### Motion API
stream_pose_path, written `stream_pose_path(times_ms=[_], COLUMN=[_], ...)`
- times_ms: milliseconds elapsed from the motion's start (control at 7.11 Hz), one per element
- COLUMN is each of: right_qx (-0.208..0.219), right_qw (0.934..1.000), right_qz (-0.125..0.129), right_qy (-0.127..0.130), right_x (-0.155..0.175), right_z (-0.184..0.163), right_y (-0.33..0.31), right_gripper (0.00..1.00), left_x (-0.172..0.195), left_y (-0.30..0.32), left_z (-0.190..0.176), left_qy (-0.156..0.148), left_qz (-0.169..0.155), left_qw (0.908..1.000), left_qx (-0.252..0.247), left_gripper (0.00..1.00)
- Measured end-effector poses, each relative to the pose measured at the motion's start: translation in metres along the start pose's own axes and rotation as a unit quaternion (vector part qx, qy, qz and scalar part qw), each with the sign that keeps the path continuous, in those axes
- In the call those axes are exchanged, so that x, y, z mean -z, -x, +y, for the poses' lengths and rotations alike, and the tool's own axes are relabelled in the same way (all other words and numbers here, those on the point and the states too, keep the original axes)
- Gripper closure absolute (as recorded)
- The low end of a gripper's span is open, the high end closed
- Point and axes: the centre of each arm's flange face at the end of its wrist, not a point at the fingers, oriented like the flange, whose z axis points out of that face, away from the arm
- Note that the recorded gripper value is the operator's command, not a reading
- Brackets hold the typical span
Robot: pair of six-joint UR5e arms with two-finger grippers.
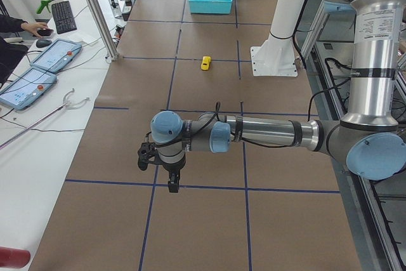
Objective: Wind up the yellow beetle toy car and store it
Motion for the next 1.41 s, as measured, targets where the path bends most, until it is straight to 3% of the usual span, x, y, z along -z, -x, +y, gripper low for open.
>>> stream_pose_path(times_ms=[1407], right_qx=[-0.003], right_qw=[1.0], right_qz=[0.0], right_qy=[0.003], right_x=[-0.0032], right_z=[0.0026], right_y=[-0.0028], right_gripper=[0.0], left_x=[0.0002], left_y=[-0.0001], left_z=[-0.0008], left_qy=[0.002], left_qz=[0.0], left_qw=[1.0], left_qx=[0.002], left_gripper=[0.01])
